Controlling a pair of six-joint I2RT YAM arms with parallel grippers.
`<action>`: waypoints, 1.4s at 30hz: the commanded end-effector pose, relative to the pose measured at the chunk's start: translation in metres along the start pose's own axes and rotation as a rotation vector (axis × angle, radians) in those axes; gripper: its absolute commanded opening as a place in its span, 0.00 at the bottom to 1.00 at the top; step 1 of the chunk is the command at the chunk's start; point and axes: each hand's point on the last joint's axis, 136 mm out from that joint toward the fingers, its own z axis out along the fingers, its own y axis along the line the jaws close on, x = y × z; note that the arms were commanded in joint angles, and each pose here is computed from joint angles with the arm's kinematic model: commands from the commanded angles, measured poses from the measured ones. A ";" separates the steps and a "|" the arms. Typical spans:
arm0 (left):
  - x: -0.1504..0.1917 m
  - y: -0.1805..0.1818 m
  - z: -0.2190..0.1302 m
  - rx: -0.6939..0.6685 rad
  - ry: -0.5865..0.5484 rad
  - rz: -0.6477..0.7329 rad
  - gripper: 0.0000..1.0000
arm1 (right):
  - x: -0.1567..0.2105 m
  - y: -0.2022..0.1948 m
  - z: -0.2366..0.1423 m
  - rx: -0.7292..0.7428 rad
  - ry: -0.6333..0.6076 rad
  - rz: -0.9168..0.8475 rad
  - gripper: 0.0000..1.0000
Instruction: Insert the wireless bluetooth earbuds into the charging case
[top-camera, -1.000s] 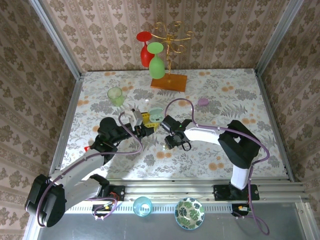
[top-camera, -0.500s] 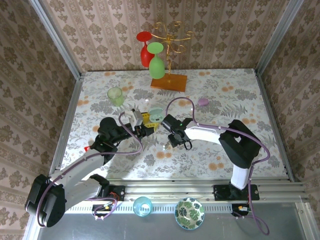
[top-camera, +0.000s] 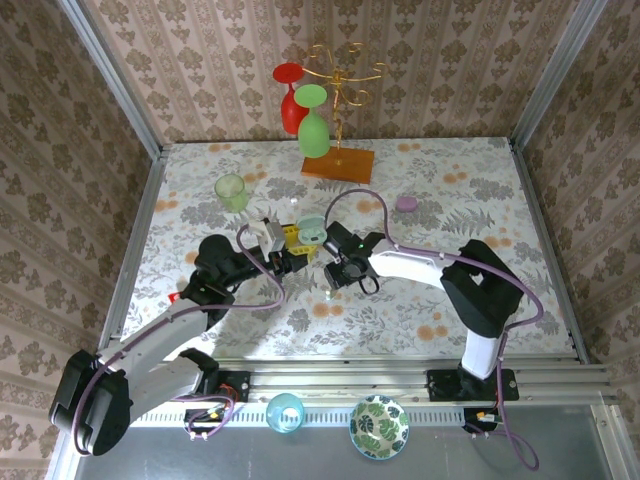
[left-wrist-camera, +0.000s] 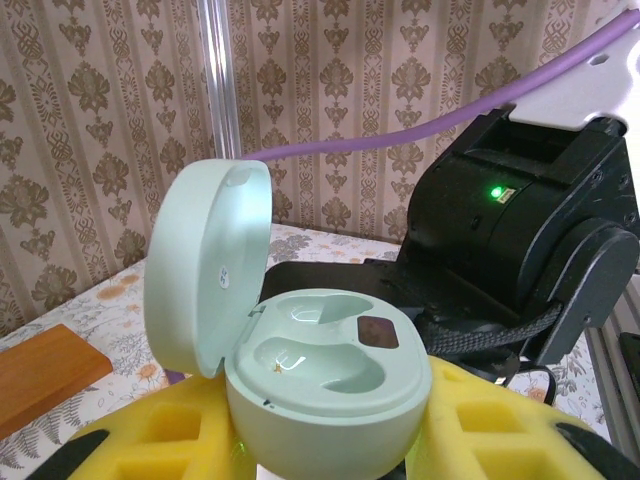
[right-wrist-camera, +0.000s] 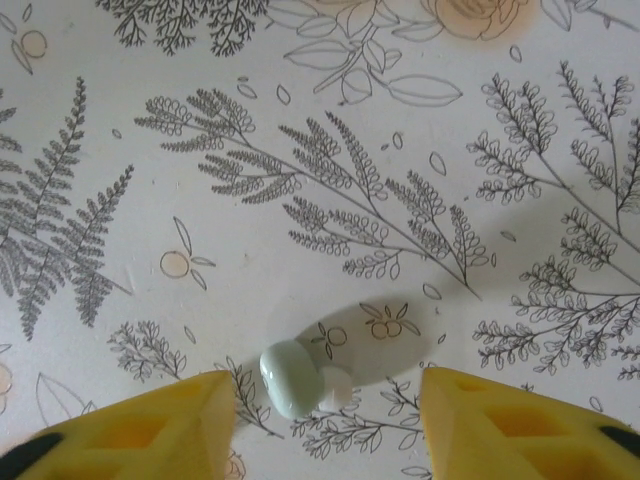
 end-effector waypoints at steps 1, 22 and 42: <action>-0.017 -0.003 -0.002 -0.001 -0.037 0.041 0.24 | 0.005 -0.011 -0.002 0.104 0.047 -0.052 0.44; -0.052 0.011 -0.027 -0.124 -0.052 0.062 0.23 | 0.001 0.002 -0.008 0.304 0.087 -0.276 0.35; -0.046 0.013 -0.026 -0.119 -0.049 0.042 0.23 | 0.008 0.012 0.011 0.336 0.139 -0.338 0.30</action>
